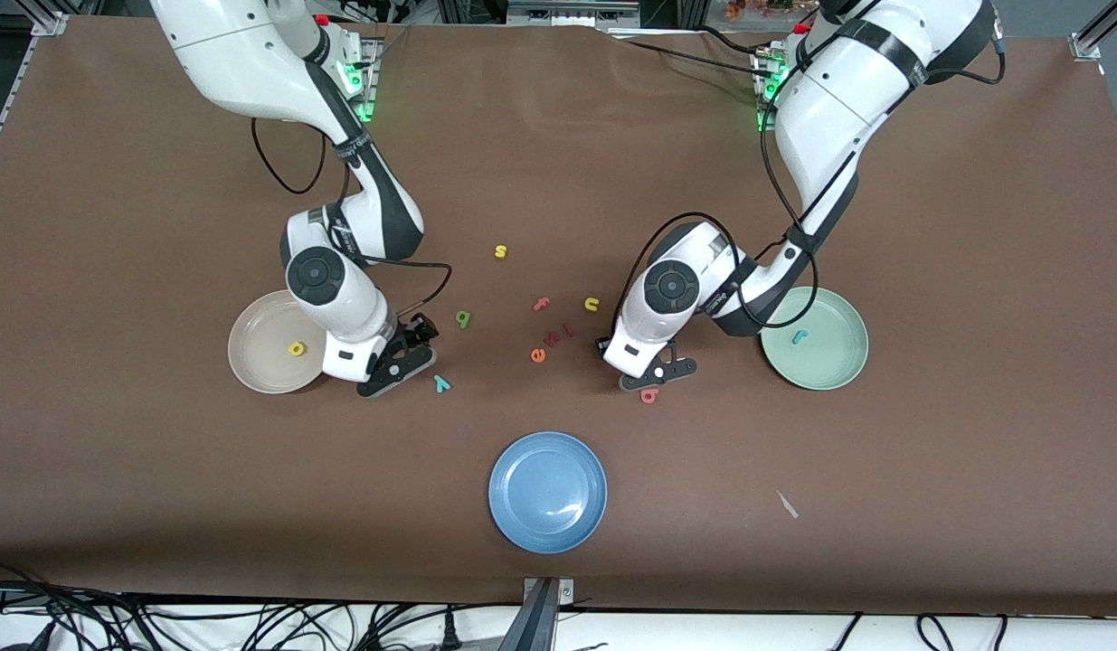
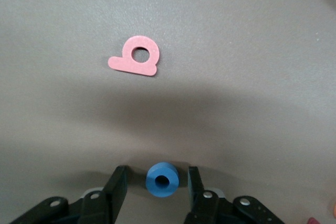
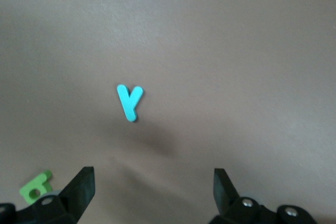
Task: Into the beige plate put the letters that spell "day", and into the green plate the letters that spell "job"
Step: 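Grasp the blue o with the left gripper while the right gripper reaches the y, then carry the o over the green plate while the right gripper grasps the y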
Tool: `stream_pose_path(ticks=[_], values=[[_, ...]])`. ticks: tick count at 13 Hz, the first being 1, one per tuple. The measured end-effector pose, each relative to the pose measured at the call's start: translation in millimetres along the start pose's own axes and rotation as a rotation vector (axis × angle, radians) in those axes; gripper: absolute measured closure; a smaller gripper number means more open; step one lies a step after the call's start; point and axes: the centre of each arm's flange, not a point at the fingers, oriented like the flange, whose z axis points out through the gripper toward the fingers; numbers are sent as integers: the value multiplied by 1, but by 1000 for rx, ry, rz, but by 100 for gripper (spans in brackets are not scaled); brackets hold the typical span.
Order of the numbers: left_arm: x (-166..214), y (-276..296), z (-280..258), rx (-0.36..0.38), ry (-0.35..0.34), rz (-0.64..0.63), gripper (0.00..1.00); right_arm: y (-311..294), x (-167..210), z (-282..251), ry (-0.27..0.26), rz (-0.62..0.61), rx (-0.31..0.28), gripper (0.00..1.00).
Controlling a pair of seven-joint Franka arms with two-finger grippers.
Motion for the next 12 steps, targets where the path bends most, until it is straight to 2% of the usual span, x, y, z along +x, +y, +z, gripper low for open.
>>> stream_pose_path(ticks=[2,3,4,6,12], values=[[0,0,0,0,0,0,51,-1,2,11,11,-9,-2,0],[1,0,-1,0,1,-1,60,-1,4,14,12,-13,-3,0],[1,0,-1,0,1,-1,60,-1,7,16,14,-17,-2,0],[2,1,-2,-2,3,-1,75,-8,13,20,20,-29,4,0],[6,1,-6,-9,11,-6,75,-14,23,37,19,-48,13,5]])
